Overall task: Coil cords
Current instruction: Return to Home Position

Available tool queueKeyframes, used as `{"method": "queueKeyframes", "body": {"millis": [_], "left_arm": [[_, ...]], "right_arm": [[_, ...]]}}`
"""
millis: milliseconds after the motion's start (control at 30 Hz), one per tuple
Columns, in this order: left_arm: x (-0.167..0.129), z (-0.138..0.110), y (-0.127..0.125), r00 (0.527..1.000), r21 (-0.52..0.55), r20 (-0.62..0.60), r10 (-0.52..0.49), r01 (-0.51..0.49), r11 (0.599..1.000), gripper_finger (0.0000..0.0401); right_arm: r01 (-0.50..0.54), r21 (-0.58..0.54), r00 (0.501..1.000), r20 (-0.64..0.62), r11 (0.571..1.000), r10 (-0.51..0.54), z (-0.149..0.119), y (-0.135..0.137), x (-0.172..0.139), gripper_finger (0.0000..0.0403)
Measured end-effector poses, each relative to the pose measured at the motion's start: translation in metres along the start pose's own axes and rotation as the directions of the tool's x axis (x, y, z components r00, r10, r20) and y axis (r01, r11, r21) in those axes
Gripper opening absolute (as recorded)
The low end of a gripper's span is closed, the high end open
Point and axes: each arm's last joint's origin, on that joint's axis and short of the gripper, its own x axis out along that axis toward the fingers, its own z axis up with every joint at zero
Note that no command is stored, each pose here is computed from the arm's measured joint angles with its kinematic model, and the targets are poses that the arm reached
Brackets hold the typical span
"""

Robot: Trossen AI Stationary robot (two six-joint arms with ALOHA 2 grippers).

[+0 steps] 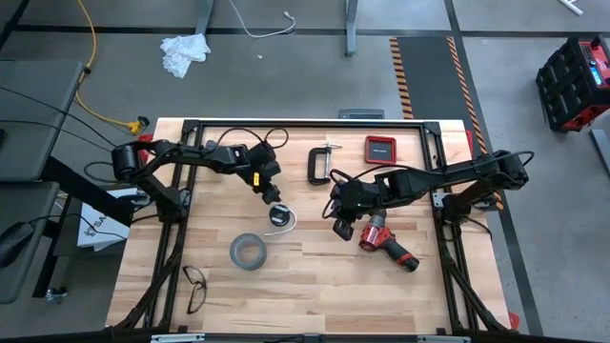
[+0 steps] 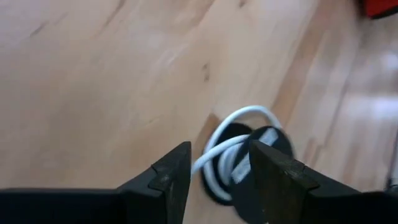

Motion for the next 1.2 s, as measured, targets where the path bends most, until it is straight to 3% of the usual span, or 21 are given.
{"method": "queueKeyframes", "body": {"millis": [233, 400, 600, 833, 933, 1067, 1200], "left_arm": [[-0.004, -0.004, 0.011, 0.993, 0.031, -0.035, 0.109, -0.108, 0.994, 0.0157], [-0.014, -0.008, 0.009, 0.989, 0.108, -0.049, 0.137, -0.131, 0.985, 0.0157], [-0.042, -0.016, 0.003, 0.963, 0.245, -0.006, 0.269, -0.259, 0.934, 0.0157], [-0.077, -0.045, -0.014, 0.948, 0.415, -0.083, 0.306, -0.246, 0.876, 0.0157], [-0.085, -0.061, -0.023, 0.947, 0.438, -0.109, 0.301, -0.226, 0.87, 0.0155], [-0.098, -0.067, -0.044, 0.971, 0.406, 0.017, 0.24, -0.226, 0.885, 0.0124], [-0.107, -0.072, -0.063, 0.974, 0.384, 0.143, 0.177, -0.219, 0.897, 0.0042]], "right_arm": [[0.003, 0.003, 1.0, 0.001, 1.0, -0.003, 0.0, 0.0, 0.0, 0.0], [0.006, 0.006, 1.0, 0.004, 1.0, -0.006, 0.0, 0.0, 0.0, 0.0], [0.017, 0.011, 1.0, 0.01, 1.0, -0.017, 0.0, -0.001, 0.0, 0.0], [0.05, 0.008, 0.999, 0.0, 0.999, -0.05, -0.001, -0.003, 0.0, 0.0], [0.082, -0.004, 0.996, -0.019, 0.997, -0.082, -0.004, -0.005, 0.0, 0.0], [0.145, 0.016, 0.988, -0.061, 0.989, -0.144, -0.013, -0.009, -0.006, 0.0], [0.181, 0.082, 0.983, -0.027, 0.98, -0.18, -0.032, -0.016, -0.022, 0.0]]}}
